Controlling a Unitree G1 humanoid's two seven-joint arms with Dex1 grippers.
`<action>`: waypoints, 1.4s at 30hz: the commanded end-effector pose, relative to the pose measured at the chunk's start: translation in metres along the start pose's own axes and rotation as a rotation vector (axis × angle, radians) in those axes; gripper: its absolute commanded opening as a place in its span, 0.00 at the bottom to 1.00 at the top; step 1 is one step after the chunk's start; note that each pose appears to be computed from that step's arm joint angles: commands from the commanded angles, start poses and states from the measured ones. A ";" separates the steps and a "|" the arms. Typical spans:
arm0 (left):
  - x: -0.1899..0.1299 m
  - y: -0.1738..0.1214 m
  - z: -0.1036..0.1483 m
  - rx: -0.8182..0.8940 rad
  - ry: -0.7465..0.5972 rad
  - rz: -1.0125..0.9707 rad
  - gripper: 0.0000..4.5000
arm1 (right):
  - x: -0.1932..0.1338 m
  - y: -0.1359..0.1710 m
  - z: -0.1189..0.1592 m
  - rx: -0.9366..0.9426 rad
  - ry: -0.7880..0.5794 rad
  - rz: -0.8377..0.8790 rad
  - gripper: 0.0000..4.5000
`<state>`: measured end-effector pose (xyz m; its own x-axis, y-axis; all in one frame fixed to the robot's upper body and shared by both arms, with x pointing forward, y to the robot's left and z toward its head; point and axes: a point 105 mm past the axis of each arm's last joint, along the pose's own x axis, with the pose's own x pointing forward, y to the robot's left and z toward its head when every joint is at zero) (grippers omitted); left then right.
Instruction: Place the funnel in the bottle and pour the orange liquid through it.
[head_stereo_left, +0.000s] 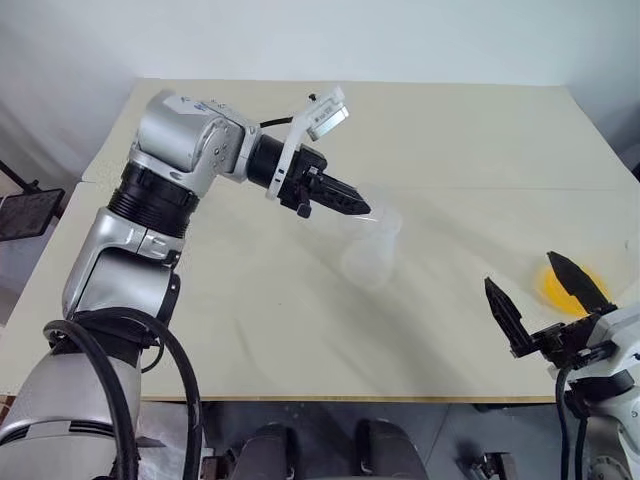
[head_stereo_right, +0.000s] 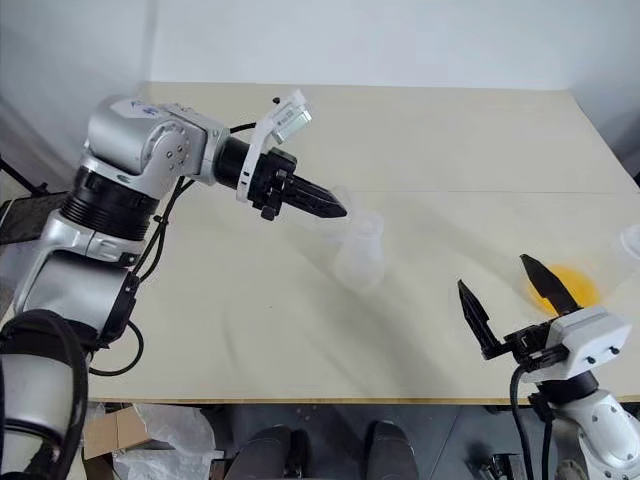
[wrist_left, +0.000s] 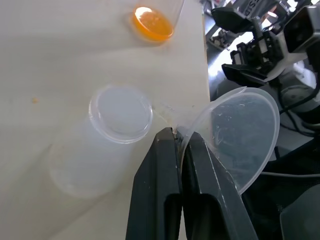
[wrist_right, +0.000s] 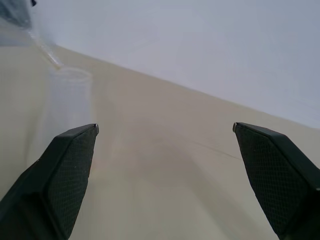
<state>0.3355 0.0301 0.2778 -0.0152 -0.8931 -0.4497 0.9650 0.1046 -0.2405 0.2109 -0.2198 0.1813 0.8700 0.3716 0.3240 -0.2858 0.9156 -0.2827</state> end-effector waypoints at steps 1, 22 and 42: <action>0.002 -0.002 0.015 0.044 -0.006 0.013 0.00 | 0.005 0.014 0.011 -0.043 -0.029 0.086 1.00; 0.026 0.002 0.046 0.121 -0.138 -0.034 0.43 | 0.025 0.017 0.007 -0.026 -0.033 0.207 1.00; -0.050 0.025 -0.084 0.451 -0.520 0.142 0.99 | -0.021 -0.035 0.004 -0.043 0.045 -0.094 1.00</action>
<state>0.3495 0.1120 0.2052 0.1733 -0.9846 0.0227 0.9792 0.1747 0.1028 0.2100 -0.2453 0.1770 0.9050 0.3353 0.2618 -0.2595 0.9228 -0.2848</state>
